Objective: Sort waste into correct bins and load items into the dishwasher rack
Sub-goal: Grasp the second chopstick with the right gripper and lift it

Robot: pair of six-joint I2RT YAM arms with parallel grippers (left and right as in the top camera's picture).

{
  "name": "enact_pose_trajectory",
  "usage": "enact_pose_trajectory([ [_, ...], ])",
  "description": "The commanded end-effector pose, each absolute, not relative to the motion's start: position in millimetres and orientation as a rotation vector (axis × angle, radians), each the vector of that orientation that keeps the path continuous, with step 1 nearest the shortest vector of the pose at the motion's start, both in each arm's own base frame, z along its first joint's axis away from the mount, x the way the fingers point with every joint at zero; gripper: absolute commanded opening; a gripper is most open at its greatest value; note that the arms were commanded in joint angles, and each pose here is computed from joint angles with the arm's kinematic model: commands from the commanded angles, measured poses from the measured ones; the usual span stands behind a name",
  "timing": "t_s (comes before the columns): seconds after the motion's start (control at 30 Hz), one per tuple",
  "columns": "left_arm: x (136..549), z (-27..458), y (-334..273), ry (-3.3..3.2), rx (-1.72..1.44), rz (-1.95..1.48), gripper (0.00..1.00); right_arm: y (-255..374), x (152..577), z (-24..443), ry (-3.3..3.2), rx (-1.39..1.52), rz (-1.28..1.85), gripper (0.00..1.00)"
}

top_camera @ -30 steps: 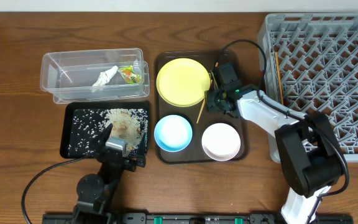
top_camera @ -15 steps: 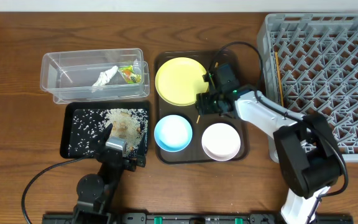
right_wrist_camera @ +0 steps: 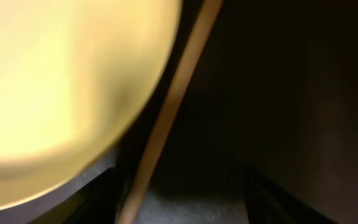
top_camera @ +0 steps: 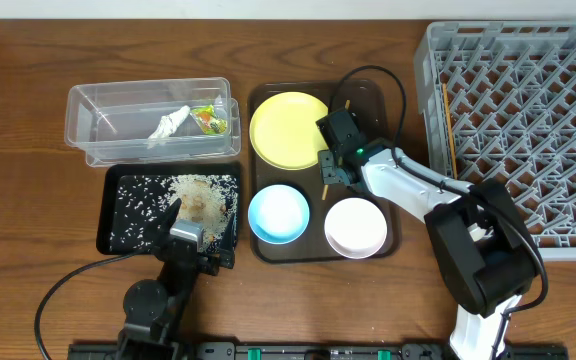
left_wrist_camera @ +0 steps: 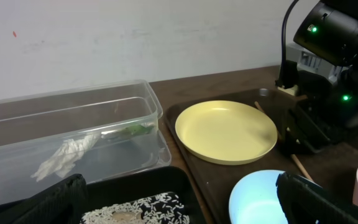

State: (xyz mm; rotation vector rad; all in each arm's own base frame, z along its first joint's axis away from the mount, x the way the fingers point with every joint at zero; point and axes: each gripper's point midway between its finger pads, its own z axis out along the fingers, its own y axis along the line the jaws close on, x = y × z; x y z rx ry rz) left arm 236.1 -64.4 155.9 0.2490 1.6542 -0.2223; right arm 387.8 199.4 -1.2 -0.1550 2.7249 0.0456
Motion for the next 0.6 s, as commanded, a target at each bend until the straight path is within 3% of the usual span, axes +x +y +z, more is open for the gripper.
enact_pose_trajectory([
  [0.0, 235, 141, -66, 1.690, 0.265, -0.228, 0.99, 171, 358, -50, 2.893, -0.082, -0.038, 0.61],
  [0.17, 235, 141, -66, 1.690, 0.265, -0.228, 0.99, 162, 361, -51, 2.944, 0.012, 0.111, 0.54],
  [0.23, 235, 141, -66, 1.690, 0.265, -0.228, 1.00, 156, 363, -51, 2.956, 0.052, 0.152, 0.44],
  [0.4, 235, 141, -66, 1.690, 0.265, -0.228, 0.99, 143, 365, -52, 2.978, 0.116, 0.184, 0.34],
  [0.47, 235, 141, -66, 1.690, 0.265, -0.228, 0.99, 141, 363, -52, 2.986, 0.119, 0.177, 0.25],
  [0.57, 235, 141, -66, 1.690, 0.265, -0.228, 0.99, 143, 362, -53, 2.988, 0.077, 0.175, 0.18],
])
